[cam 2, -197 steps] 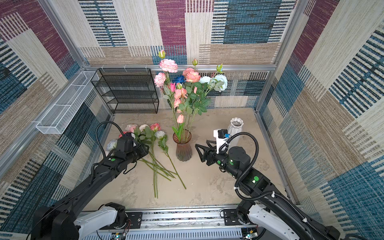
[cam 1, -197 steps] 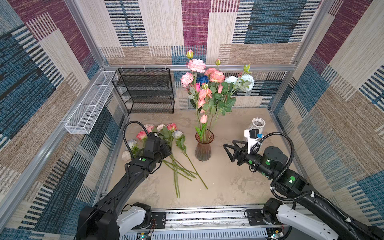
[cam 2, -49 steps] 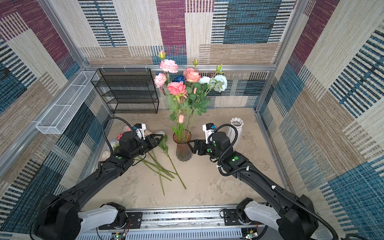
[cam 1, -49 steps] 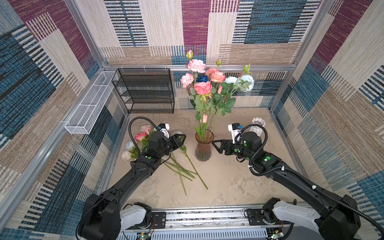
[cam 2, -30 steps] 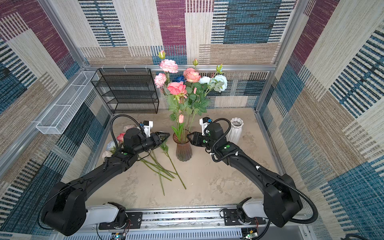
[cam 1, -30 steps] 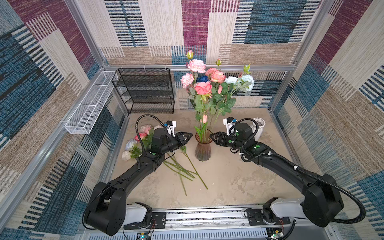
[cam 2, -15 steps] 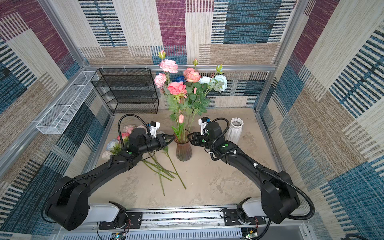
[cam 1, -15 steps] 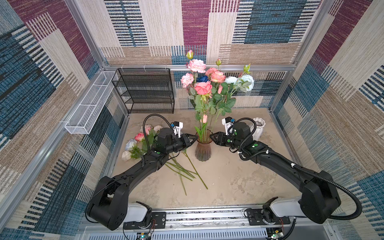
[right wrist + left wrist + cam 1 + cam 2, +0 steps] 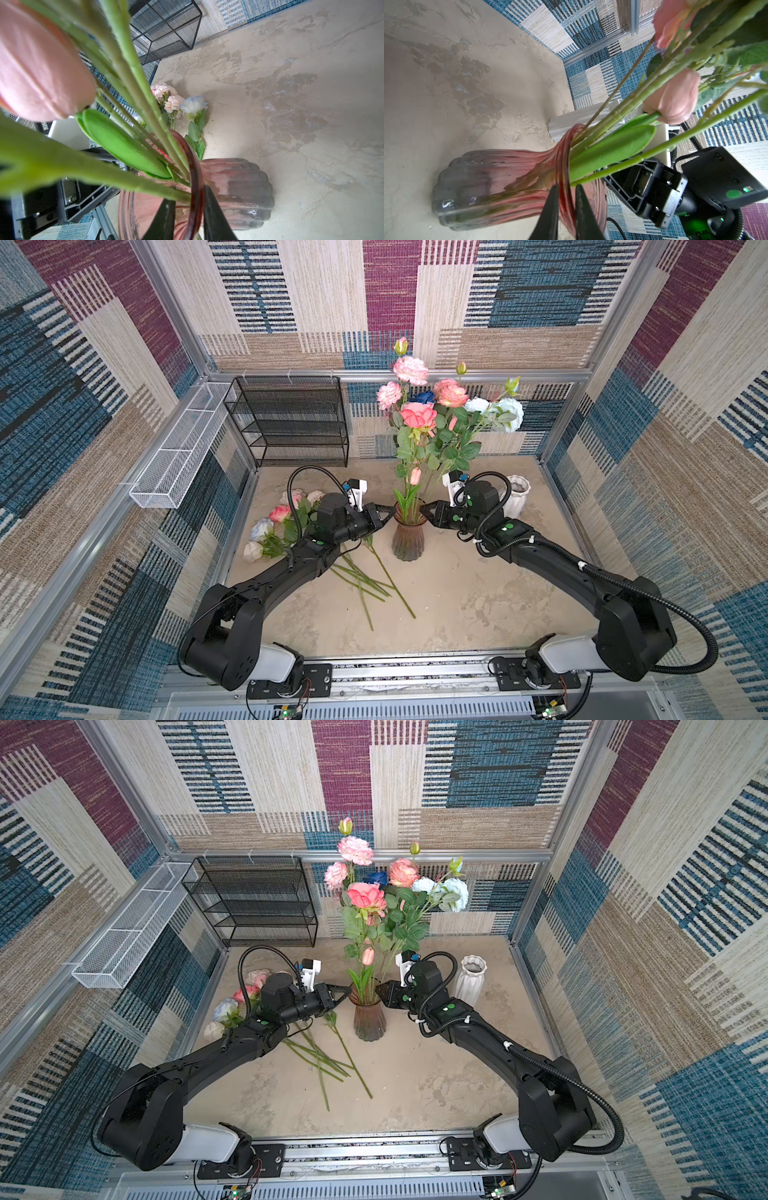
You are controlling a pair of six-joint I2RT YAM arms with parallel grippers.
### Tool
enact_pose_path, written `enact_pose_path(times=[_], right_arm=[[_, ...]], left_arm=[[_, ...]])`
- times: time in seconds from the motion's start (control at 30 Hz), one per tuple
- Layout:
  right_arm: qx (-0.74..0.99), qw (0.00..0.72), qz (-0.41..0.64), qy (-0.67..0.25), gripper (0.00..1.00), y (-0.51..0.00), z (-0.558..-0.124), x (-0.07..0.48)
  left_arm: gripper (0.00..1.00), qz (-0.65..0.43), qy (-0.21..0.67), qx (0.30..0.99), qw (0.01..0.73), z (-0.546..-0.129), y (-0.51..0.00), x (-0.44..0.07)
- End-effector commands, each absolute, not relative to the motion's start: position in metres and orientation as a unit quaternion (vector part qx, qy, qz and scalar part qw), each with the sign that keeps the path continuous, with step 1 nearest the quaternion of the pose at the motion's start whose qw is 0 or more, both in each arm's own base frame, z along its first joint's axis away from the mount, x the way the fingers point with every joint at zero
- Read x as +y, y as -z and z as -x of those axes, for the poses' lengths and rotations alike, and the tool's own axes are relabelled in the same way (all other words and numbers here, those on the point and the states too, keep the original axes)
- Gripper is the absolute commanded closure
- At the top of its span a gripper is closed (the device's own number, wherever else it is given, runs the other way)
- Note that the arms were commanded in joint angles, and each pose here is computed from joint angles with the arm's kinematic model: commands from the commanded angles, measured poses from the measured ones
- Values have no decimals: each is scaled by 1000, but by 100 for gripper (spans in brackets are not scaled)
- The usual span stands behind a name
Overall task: Arrange the flowers into the vase
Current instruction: 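Close both grippers around the pink vase neck from opposite sides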
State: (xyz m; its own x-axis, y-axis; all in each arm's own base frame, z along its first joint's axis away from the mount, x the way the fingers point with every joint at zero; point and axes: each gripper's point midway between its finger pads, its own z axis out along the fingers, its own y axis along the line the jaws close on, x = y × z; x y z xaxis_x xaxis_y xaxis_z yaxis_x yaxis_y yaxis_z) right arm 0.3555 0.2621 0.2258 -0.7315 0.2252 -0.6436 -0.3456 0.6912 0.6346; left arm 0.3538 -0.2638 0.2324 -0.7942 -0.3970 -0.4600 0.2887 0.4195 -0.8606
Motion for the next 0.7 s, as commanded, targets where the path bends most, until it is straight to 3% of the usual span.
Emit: enact_pose_path(times=[0.0, 0.67], right_arm=[[842, 374, 49, -385, 77, -226, -360, 265], [852, 388, 67, -346, 80, -215, -421, 278]], left_arm=[[86, 25, 535, 778, 328, -356, -236, -266], [87, 54, 501, 783, 364, -422, -225, -257]])
